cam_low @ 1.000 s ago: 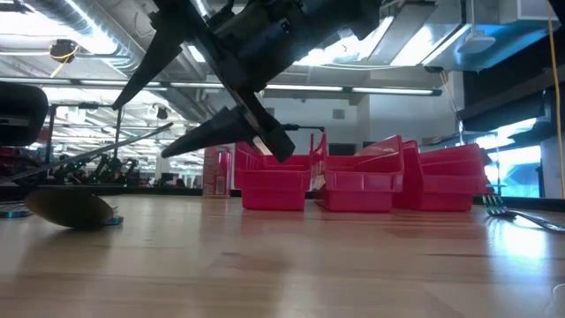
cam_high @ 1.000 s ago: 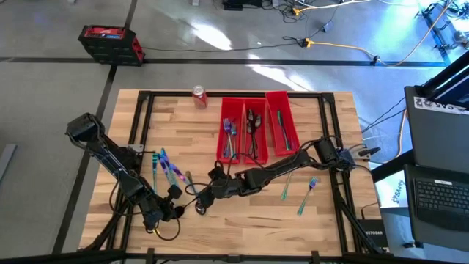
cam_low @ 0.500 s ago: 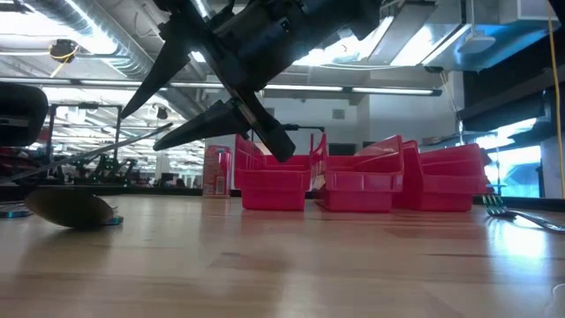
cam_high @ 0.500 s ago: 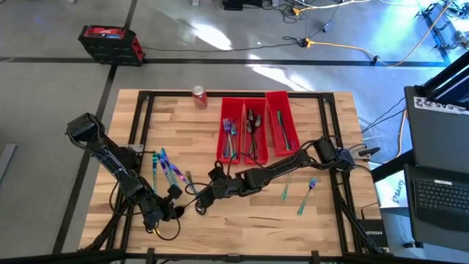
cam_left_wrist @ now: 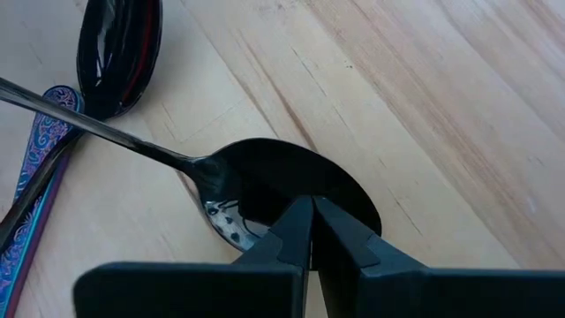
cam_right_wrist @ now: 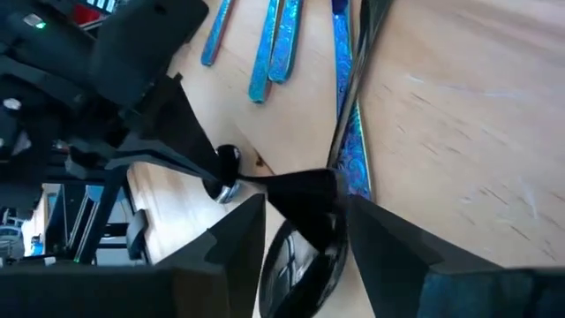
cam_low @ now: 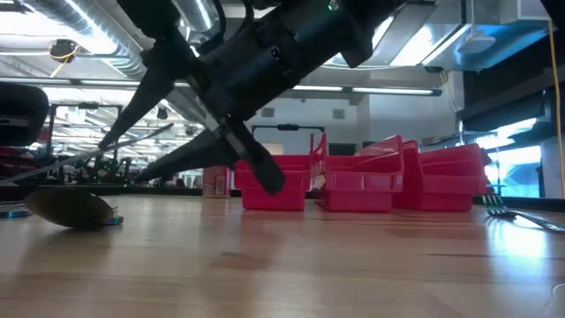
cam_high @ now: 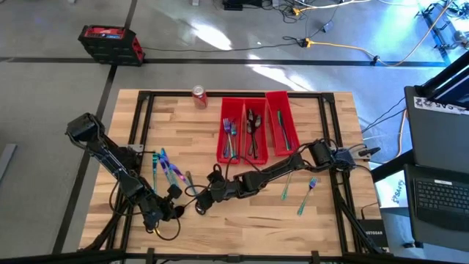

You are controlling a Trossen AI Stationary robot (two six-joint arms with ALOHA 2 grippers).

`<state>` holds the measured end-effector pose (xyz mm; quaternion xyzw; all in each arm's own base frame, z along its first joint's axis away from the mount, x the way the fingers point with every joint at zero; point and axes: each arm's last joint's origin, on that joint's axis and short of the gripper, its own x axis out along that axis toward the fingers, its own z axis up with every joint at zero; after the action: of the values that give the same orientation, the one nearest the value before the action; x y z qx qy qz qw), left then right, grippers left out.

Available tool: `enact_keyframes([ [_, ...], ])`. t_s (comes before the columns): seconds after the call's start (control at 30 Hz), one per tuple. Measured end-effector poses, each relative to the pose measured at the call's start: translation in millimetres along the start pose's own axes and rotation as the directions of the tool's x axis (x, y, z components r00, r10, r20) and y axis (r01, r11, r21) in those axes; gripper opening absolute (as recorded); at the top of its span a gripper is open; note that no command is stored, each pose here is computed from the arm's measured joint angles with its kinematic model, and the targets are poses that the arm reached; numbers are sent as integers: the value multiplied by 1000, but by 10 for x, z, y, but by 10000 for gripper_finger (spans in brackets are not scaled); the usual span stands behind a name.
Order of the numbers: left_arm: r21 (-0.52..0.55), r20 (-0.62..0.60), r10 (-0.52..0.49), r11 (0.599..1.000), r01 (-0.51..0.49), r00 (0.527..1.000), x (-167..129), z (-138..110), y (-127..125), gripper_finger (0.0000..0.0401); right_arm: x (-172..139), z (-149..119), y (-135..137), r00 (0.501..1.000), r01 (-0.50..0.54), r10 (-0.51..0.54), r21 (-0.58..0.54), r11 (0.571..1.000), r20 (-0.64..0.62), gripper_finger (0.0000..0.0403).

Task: Sort silverware
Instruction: Put the black spoon into the center red bin

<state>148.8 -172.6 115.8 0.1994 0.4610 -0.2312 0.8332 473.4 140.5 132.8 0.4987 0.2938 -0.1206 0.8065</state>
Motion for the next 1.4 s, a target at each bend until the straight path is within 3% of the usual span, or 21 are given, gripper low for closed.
enact_keyframes([
  [0.3,-15,0,2,1000,-2,1000,0,0,1,0,0,37,55,998,-57,57,10,998,36,144],
  [0.7,-21,0,3,1000,-3,1000,0,0,2,0,-1,47,55,996,-50,49,8,999,71,140],
  [1.4,-22,0,2,1000,-2,1000,0,0,1,0,-6,61,65,993,-50,47,19,999,112,6],
])
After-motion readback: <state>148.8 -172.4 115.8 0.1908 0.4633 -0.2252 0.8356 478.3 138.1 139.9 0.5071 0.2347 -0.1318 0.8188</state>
